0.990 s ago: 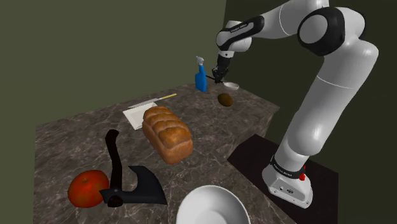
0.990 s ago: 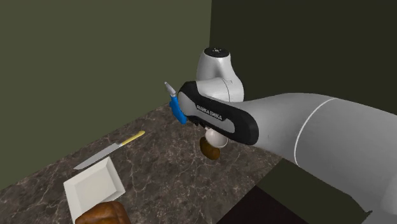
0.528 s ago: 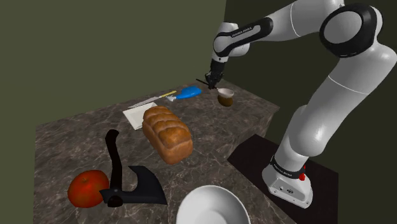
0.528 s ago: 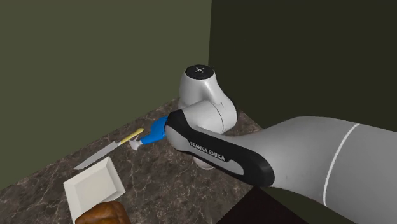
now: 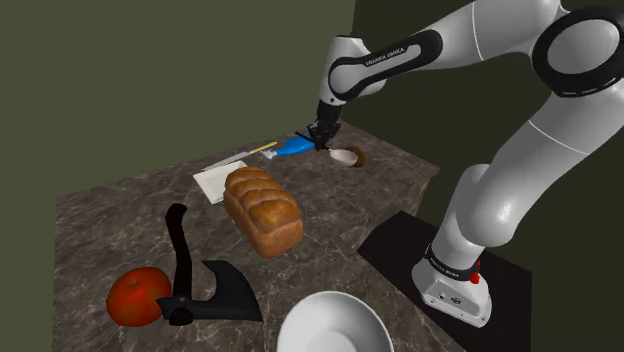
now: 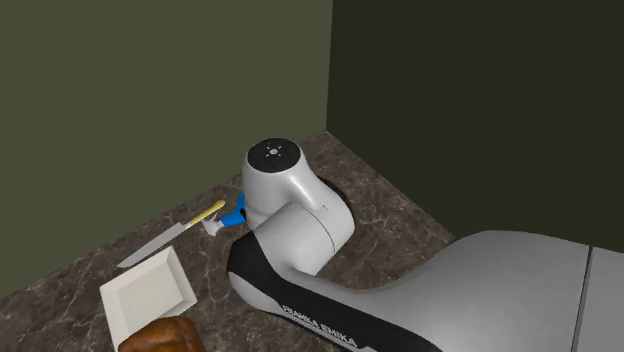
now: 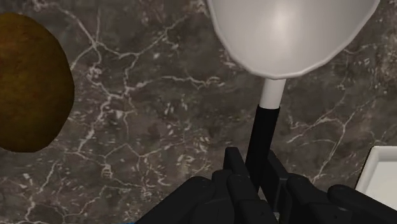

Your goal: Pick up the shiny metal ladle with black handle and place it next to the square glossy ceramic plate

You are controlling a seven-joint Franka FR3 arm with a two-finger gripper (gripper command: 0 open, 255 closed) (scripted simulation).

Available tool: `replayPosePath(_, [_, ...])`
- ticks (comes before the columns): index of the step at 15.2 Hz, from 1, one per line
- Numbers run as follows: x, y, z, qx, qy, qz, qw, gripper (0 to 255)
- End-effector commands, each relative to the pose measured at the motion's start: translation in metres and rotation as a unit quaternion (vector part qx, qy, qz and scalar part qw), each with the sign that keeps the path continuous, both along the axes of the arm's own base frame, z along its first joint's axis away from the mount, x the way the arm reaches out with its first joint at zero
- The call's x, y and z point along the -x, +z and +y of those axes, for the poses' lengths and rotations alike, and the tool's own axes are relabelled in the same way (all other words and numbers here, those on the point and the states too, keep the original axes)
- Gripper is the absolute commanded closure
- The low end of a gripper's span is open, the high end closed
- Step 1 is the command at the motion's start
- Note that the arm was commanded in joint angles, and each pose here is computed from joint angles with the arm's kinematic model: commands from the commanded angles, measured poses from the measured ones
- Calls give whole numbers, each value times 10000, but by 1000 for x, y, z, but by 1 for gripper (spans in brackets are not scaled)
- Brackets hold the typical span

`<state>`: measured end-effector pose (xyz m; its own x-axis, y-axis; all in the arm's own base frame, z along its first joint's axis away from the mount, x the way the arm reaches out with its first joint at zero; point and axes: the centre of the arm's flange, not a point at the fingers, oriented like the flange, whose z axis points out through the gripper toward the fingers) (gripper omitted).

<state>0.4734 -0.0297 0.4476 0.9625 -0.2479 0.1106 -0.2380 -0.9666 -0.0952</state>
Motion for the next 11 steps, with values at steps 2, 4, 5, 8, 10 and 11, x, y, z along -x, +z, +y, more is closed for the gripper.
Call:
replayPosePath(2, [10, -2, 41, 2, -9, 1, 10000, 255])
replayPosePath(4, [15, -2, 67, 2, -9, 1, 10000, 255])
replayPosePath(5, [17, -2, 80, 2, -9, 1, 10000, 255])
replayPosePath(8, [24, -2, 119, 2, -9, 1, 10000, 255])
replayPosePath(10, [28, -2, 145, 2, -9, 1, 10000, 255])
replayPosePath(11, [29, -2, 147, 2, -9, 1, 10000, 255])
